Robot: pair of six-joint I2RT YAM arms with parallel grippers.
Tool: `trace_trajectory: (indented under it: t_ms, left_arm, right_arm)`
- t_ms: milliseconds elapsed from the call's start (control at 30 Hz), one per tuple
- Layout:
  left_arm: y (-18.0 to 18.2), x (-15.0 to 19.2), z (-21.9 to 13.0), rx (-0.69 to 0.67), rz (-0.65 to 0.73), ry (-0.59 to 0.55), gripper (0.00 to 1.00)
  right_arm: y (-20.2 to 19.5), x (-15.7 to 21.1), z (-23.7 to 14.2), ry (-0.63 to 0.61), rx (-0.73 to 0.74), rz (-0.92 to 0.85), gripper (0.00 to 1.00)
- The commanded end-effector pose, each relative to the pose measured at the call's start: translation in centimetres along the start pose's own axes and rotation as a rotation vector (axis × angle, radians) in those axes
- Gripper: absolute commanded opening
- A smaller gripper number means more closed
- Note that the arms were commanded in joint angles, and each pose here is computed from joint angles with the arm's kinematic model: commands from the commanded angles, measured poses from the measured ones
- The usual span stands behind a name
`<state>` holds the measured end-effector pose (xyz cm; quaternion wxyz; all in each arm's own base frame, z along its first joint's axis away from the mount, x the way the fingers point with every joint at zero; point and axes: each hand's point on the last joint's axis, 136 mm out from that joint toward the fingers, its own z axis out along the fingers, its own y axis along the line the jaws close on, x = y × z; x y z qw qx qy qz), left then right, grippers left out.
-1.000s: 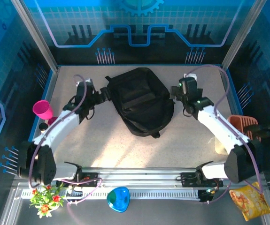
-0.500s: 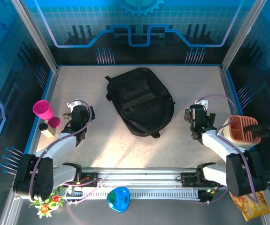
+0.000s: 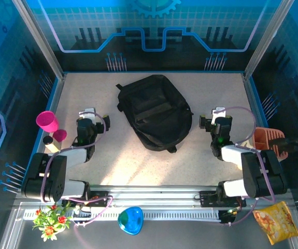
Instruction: Pack books, pencil case, and school supplies into a backpack
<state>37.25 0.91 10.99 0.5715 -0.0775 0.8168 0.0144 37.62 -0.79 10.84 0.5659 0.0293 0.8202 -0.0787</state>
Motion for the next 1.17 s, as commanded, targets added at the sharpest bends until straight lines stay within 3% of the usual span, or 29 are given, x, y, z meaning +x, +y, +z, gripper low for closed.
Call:
trace_trajectory:
  t_ms: [0, 300, 1133]
  left_arm:
    - [-1.2, -1.1, 0.4, 0.098, 0.016, -0.078, 0.99]
    - [-0.9, 0.6, 2.6, 0.086, 0.013, -0.033, 0.99]
    - [-1.2, 0.7, 2.9, 0.101, 0.019, -0.008, 0.99]
  right_arm:
    - [0.8, -1.2, 0.2, -0.103, -0.066, 0.018, 1.00]
    - [2.4, -0.1, 1.2, -0.082, -0.114, -0.033, 1.00]
    - [2.5, -0.1, 1.9, -0.055, -0.104, -0.038, 1.00]
